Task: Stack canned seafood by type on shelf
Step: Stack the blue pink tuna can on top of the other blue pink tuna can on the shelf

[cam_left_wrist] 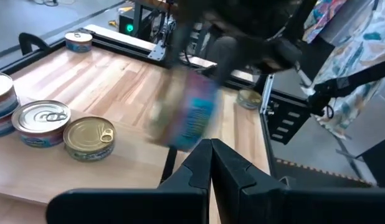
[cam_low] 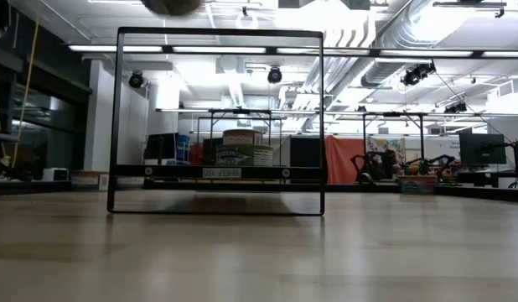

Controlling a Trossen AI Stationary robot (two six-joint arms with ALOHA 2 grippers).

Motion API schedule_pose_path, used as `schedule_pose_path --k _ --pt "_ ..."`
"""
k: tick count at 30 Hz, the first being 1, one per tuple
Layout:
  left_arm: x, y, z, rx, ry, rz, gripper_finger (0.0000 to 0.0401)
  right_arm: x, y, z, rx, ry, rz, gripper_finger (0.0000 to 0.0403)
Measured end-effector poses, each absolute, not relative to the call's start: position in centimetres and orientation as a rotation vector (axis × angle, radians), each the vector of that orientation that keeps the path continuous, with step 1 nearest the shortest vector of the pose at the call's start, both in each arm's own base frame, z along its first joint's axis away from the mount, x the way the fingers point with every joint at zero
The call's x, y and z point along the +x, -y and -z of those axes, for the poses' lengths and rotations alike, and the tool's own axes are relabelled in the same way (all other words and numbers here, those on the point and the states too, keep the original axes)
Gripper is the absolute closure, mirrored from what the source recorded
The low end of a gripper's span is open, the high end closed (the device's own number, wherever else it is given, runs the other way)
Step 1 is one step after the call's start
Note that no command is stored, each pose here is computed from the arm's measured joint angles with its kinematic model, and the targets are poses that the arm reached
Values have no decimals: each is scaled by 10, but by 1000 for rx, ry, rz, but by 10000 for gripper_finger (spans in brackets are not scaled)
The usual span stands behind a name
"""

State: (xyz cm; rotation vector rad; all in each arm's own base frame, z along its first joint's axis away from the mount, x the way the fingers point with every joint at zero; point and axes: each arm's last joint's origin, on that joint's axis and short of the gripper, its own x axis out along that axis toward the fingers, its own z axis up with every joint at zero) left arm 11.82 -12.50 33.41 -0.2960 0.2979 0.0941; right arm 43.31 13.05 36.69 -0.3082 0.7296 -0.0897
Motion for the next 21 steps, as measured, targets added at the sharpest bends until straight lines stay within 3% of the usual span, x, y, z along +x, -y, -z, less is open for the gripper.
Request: schedule_pose_path --k 13,21 --pt "131 141 -320 -239 -315 -161 401 409 -69 -325 -390 -1231 302 222" --pt "139 153 -306 -282 -346 -189 401 376 -63 -314 -311 -1183 308 222"
